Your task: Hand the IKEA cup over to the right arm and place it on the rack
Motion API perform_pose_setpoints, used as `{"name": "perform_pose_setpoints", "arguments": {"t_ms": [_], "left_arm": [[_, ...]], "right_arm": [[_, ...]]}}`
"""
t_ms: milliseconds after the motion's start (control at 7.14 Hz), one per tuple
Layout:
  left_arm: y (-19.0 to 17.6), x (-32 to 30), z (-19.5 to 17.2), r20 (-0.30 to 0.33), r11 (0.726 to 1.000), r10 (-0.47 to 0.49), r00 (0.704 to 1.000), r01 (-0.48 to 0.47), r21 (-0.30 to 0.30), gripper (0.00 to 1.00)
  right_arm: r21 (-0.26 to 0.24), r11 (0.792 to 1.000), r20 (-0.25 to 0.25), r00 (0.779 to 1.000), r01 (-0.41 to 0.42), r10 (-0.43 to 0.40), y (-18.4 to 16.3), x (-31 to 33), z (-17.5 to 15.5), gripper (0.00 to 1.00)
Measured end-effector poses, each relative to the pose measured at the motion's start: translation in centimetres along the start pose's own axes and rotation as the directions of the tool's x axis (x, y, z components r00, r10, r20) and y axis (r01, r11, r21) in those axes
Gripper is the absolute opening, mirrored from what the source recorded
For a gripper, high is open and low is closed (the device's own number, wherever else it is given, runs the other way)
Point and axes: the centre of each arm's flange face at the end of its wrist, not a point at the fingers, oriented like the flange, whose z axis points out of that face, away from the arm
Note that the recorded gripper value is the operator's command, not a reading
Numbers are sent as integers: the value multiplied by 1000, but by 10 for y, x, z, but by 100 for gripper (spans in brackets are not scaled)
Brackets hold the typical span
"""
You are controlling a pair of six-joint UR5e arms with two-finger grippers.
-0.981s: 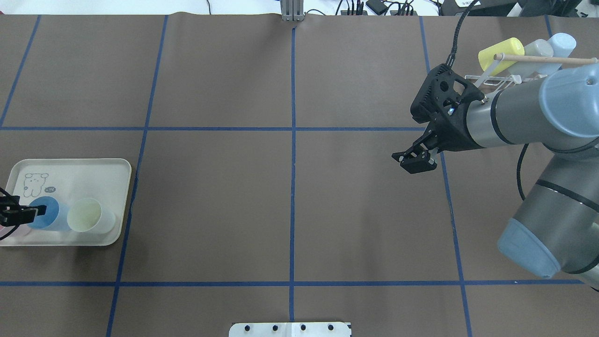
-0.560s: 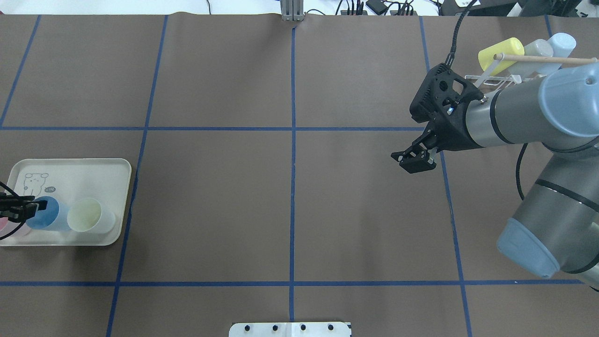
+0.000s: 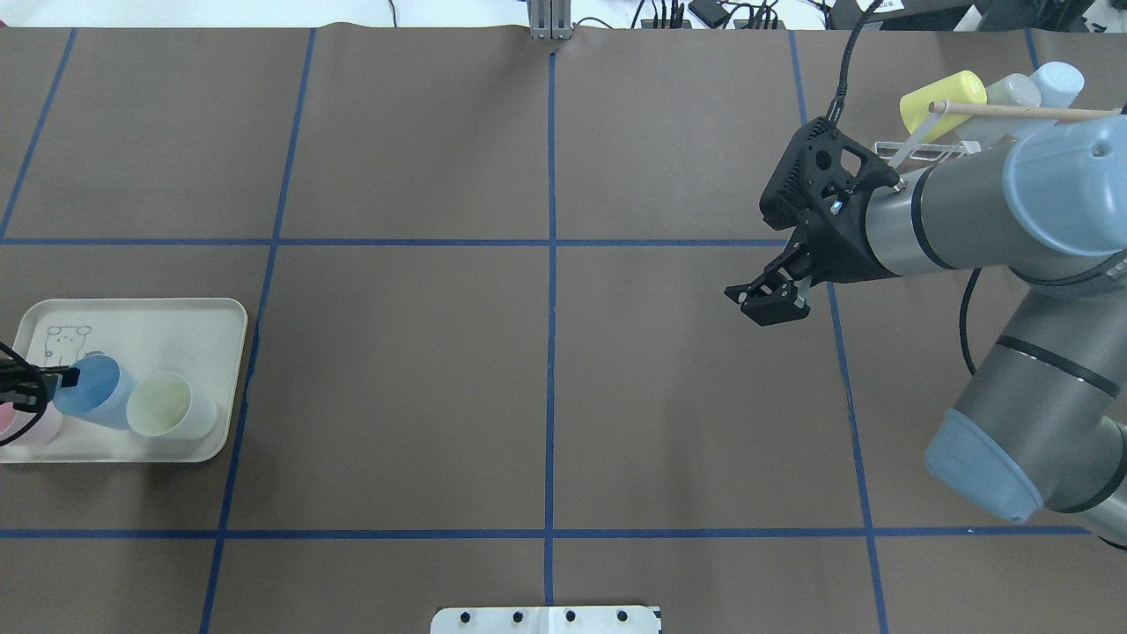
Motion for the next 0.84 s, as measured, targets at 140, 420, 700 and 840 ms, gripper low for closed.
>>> {"name": "perform_pose_setpoints", "arguments": {"t_ms": [140, 420, 700, 840], "left_arm": [[-14, -5, -13, 12, 999, -6, 1000, 5, 43, 0], [-45, 7, -47, -8, 991, -2, 1000, 3, 135, 0], [-71, 46, -78, -133, 977, -101, 986, 123, 174, 0], [-90, 77, -91, -243, 957, -202, 949, 243, 155, 0]], "right_arm": [[10, 1000, 17, 1000, 11, -12, -8, -8, 5, 100], [43, 998, 59, 997, 40, -42, -30, -31, 11, 100], [83, 994, 102, 992, 70, -78, -42, -56, 22, 100], [125, 988, 118, 988, 87, -102, -43, -64, 32, 100]]}}
